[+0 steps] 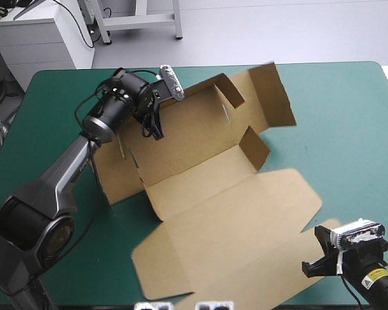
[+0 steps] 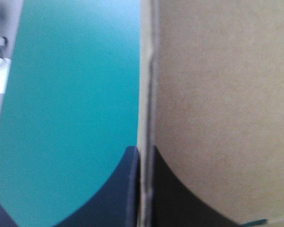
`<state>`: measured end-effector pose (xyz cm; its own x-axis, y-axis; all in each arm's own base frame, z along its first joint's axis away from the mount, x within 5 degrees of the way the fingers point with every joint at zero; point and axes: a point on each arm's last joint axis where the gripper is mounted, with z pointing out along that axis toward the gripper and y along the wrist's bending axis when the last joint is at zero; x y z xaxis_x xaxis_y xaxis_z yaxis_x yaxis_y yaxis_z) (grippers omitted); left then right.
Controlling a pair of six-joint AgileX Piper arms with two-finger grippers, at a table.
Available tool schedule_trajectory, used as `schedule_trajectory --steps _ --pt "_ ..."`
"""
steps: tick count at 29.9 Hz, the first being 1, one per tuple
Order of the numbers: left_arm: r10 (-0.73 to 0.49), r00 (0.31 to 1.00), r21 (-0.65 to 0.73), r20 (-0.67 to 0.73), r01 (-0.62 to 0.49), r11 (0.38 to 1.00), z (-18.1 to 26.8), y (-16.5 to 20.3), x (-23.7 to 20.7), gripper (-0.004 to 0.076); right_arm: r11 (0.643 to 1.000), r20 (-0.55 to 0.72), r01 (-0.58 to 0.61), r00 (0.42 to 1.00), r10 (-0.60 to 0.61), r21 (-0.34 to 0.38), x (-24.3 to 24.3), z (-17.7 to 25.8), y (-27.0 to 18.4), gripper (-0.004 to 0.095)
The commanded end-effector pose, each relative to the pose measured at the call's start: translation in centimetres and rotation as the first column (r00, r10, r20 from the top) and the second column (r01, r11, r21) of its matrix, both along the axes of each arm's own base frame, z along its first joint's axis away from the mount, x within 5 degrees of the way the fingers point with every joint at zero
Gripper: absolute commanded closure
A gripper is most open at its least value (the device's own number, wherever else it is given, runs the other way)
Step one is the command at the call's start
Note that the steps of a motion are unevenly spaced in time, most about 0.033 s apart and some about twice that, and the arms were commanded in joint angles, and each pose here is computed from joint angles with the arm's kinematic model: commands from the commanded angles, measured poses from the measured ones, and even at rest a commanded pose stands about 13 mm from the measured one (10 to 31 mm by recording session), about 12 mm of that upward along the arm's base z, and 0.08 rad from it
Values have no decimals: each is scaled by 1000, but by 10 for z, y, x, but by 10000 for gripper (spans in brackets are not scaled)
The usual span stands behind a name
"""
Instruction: Fold the box
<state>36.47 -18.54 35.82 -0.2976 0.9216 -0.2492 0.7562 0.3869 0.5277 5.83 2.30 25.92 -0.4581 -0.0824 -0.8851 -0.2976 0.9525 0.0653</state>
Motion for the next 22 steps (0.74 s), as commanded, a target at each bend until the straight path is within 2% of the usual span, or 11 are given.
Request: schedule_trajectory --steps 1,5,13,18,22 --pt "-90 963 57 254 78 995 46 -12 -16 732 1000 70 12 997 -13 23 4 12 0 922" --pt "-164 948 70 274 150 986 48 -35 -29 732 1000 70 12 997 -13 23 4 12 0 922" --pt "-341 905 273 254 271 923 26 -72 -68 732 1000 70 12 997 -13 23 4 12 0 922" --pt "-417 865 406 279 287 867 5 -71 -86 732 1000 70 12 997 -13 23 4 12 0 922" --pt "-460 820 367 340 334 868 -3 -62 -103 732 1000 70 12 997 -13 23 4 12 0 922"
